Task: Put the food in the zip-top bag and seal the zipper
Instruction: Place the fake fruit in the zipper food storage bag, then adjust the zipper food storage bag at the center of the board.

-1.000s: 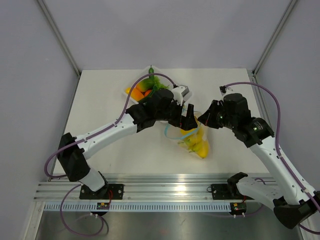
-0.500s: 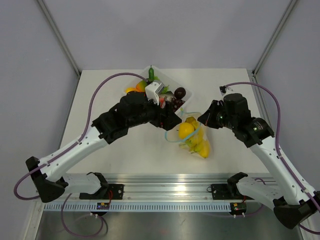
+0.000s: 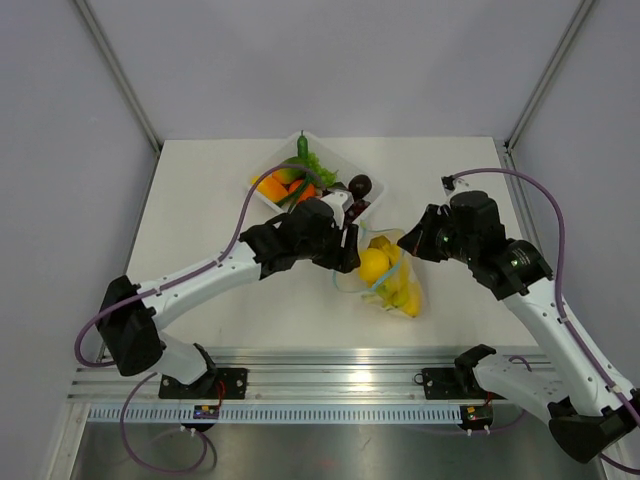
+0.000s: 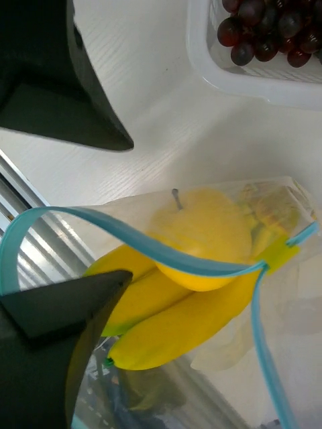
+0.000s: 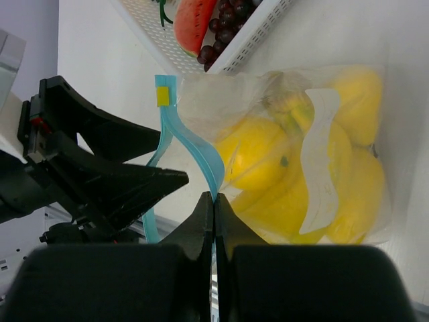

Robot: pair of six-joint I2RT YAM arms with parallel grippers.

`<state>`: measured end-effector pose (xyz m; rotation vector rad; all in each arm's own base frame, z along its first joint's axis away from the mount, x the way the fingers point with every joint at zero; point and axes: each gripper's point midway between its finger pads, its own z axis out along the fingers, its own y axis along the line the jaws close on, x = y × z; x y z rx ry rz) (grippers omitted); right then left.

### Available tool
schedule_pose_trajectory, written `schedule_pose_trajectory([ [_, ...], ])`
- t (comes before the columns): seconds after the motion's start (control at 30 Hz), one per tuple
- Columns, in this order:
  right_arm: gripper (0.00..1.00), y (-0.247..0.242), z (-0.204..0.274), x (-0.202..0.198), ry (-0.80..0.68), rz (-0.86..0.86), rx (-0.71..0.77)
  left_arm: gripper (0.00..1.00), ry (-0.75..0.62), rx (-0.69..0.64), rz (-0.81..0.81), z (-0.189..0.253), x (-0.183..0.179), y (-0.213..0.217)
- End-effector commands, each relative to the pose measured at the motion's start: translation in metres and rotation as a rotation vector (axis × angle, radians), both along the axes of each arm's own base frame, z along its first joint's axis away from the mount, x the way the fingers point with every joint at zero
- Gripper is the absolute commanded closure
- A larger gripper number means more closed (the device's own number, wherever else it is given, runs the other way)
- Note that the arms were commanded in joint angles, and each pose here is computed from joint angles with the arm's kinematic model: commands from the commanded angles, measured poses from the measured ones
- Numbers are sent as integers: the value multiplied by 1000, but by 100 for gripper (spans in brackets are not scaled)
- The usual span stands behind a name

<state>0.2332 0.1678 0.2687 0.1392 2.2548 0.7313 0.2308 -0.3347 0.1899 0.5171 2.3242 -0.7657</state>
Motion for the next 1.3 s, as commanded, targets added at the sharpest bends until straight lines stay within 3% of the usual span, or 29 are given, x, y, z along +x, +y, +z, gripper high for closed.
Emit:
schedule_pose_trajectory([
  [0.0,100,0,4,-5,-19,14,5,39,-51,-68,8,19,20,-22],
  [0.07,100,-2,0,-7,-13,18,-12,58,-37,-102,-19,29,17,-31],
  [0.1,100,-5,-3,-8,-5,14,-22,84,-27,-124,-32,34,15,-34],
  [0.17,100,-5,-3,-8,-7,22,-30,100,-5,-186,-27,51,12,-36],
  [0.3,81,6,3,-9,-7,108,-39,100,18,-324,21,83,7,-38],
  [0.33,65,9,1,-7,5,131,-50,100,43,-362,50,89,7,-39],
  [0.37,56,10,10,-6,-23,158,-57,100,36,-403,65,98,8,-40],
  [0.47,36,11,17,-7,-49,195,-73,100,54,-450,167,105,15,-33],
  [0.57,25,7,27,-12,-87,206,-85,100,54,-474,302,103,23,-16],
  [0.83,11,13,21,-31,-92,307,-67,100,121,-452,480,80,30,-1],
  [1.27,12,13,-2,-39,-30,330,-123,100,114,-447,557,80,37,4],
])
